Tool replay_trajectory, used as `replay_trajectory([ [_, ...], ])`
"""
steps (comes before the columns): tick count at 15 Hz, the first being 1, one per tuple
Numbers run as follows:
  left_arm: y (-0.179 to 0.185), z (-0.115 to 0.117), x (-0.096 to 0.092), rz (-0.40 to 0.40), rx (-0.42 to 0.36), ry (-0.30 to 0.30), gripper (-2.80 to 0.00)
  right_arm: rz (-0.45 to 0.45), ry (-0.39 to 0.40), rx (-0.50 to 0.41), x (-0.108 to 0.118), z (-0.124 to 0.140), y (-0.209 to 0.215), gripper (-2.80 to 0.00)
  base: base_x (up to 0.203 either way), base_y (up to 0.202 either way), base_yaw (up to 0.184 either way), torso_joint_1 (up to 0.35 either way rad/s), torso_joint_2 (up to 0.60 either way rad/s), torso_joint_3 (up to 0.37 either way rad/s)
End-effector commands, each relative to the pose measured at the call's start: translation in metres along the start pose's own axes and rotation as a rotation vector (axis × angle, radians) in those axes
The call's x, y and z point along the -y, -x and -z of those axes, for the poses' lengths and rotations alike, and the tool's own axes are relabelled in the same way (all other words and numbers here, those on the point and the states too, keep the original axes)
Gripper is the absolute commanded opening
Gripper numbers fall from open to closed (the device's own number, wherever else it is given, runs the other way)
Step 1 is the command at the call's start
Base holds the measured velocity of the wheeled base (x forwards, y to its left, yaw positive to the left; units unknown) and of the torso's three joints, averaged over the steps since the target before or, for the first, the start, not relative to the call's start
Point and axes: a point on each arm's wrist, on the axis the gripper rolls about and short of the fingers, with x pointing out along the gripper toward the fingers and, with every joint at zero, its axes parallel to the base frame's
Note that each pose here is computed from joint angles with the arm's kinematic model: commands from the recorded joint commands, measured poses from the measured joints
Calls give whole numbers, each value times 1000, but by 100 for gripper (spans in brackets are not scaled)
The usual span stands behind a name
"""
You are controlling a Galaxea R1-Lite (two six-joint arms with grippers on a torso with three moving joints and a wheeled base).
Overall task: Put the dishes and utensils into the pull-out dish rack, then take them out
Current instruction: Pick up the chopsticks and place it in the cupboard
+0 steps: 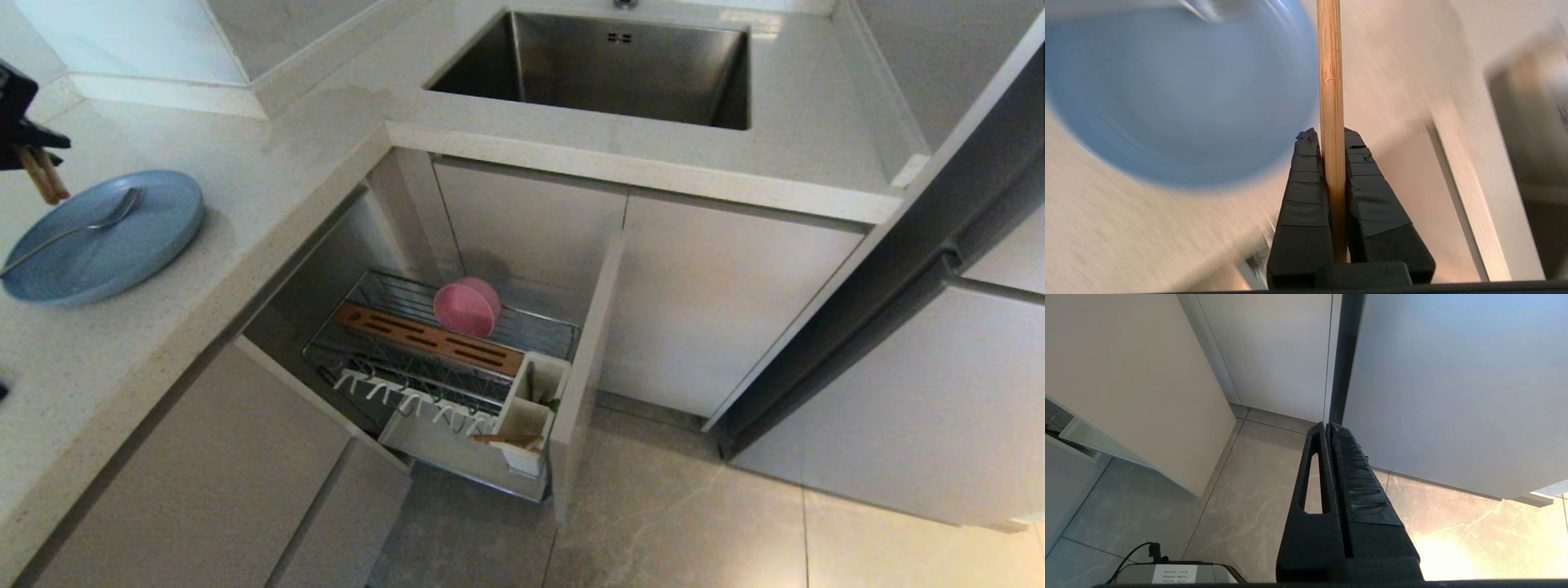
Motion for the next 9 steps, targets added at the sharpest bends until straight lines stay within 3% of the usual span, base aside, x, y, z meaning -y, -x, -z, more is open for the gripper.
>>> replay_trajectory([
  [1, 21, 6, 9, 60, -20, -11, -280, 0, 0, -7, 0, 2, -1, -280, 0, 0, 0, 0, 0, 0],
  [9, 56, 48, 28, 204, -262, -177, -280, 0, 0, -9, 0, 3, -1, -280, 0, 0, 0, 0, 0, 0],
])
